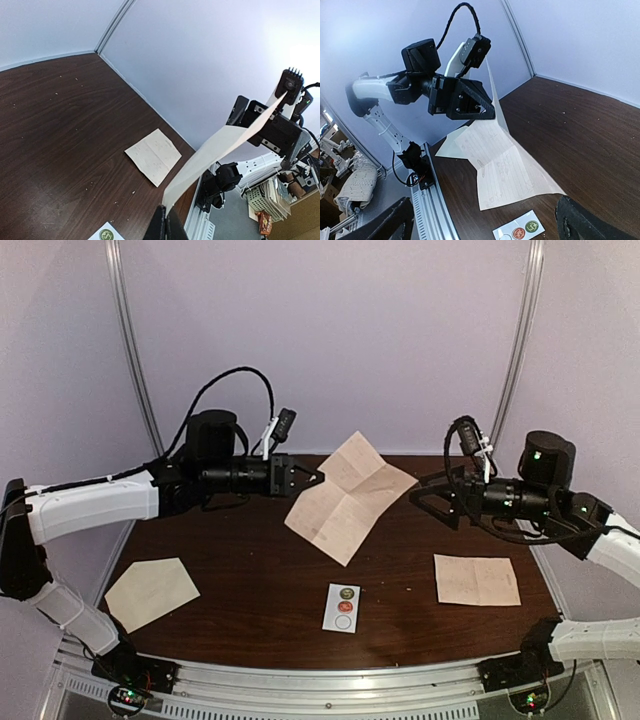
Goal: Place the letter into the envelope and seal it
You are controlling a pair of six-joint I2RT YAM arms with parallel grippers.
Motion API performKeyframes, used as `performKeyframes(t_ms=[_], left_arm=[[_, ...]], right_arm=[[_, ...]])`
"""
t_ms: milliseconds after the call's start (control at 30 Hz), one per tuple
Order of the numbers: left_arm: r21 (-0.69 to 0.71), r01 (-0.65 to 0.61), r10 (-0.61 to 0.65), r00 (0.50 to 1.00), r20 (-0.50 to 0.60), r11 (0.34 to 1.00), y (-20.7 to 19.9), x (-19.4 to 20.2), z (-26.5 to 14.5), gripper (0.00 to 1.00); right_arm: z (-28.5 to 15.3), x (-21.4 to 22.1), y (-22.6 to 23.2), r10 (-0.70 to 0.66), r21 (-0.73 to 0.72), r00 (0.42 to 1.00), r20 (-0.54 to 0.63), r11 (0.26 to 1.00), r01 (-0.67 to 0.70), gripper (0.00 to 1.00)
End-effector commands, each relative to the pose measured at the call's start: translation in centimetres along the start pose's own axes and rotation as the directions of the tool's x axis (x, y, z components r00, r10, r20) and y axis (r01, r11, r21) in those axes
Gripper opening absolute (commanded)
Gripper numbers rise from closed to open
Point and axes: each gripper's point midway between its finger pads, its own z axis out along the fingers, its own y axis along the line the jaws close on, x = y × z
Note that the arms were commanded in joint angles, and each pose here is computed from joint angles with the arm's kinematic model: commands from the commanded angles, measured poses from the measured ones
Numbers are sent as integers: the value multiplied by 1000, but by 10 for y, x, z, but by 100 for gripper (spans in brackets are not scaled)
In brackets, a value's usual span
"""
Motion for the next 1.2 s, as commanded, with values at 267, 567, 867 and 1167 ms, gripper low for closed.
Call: performKeyframes(t_ms=[267, 567, 867, 1167], left_arm=[[134, -32, 37, 999, -38, 990, -40, -2, -17, 0], [118, -65, 79, 990, -121, 991, -35, 20, -22, 0], [217, -99, 130, 983, -132, 971, -50, 28, -26, 0], [234, -76, 124, 972, -197, 969, -41, 47, -21, 0]], right_arm=[[33, -16, 17, -116, -62, 991, -68, 992, 112, 100], [37, -43, 32, -67, -68, 998, -3, 995, 66, 100], [55, -7, 32, 96, -109, 990, -108, 988, -107, 97], [90, 17, 66, 94, -94, 977, -190, 989, -114, 92]])
